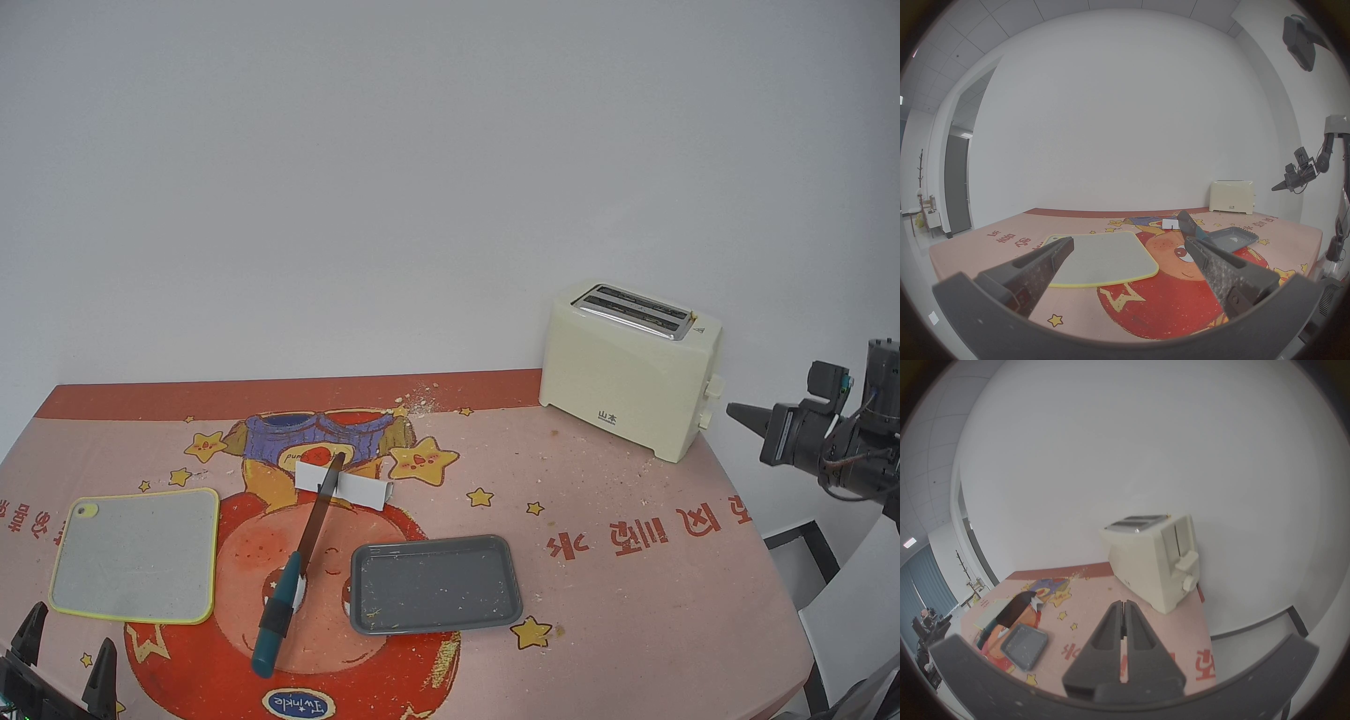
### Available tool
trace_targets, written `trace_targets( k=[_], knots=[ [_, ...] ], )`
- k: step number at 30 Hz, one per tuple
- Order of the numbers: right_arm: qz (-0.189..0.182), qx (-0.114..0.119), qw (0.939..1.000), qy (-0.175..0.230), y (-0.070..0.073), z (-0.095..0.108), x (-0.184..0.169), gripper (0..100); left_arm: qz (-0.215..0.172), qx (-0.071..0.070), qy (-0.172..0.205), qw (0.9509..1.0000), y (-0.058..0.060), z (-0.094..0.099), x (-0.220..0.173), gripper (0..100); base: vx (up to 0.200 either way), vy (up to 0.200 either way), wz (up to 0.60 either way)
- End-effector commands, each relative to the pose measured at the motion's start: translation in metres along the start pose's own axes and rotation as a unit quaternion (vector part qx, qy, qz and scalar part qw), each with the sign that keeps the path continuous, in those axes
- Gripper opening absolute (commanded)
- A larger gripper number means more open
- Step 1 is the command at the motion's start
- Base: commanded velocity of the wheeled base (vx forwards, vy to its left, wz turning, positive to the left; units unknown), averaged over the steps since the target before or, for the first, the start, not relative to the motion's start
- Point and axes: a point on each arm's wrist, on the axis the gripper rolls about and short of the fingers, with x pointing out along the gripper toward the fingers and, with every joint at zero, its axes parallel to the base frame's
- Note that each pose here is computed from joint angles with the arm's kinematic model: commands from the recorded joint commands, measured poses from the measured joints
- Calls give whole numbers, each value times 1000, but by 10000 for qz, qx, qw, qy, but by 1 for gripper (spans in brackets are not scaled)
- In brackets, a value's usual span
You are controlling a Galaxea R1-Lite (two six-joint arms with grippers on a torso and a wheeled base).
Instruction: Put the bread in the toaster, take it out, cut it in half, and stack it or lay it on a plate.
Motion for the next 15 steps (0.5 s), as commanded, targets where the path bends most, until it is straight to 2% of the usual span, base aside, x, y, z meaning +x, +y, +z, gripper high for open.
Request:
trace_targets(
  k=[1, 6, 8, 10, 15],
  knots=[
    [-204, 103, 9996, 138, -16, 0, 21, 0, 4, -1, 96, 10000, 0, -5, 1, 100, 0, 0, 0],
    [-415, 89, 9968, 674, -28, -23, 44, 0, 4, -1, 96, 10000, 0, -5, 1, 100, 0, 0, 0],
    [-620, -21, 9961, 635, -33, -24, 48, 0, 4, -1, 96, 10000, 0, -5, 1, 100, 0, 0, 0],
    [-794, -11, 9949, 626, -42, -27, 54, 0, 4, -1, 96, 10000, 0, -5, 1, 100, 0, 0, 0],
    [-918, -22, 9940, 596, -52, -40, 72, 0, 4, -1, 96, 10000, 0, -5, 1, 100, 0, 0, 0]
  ],
)
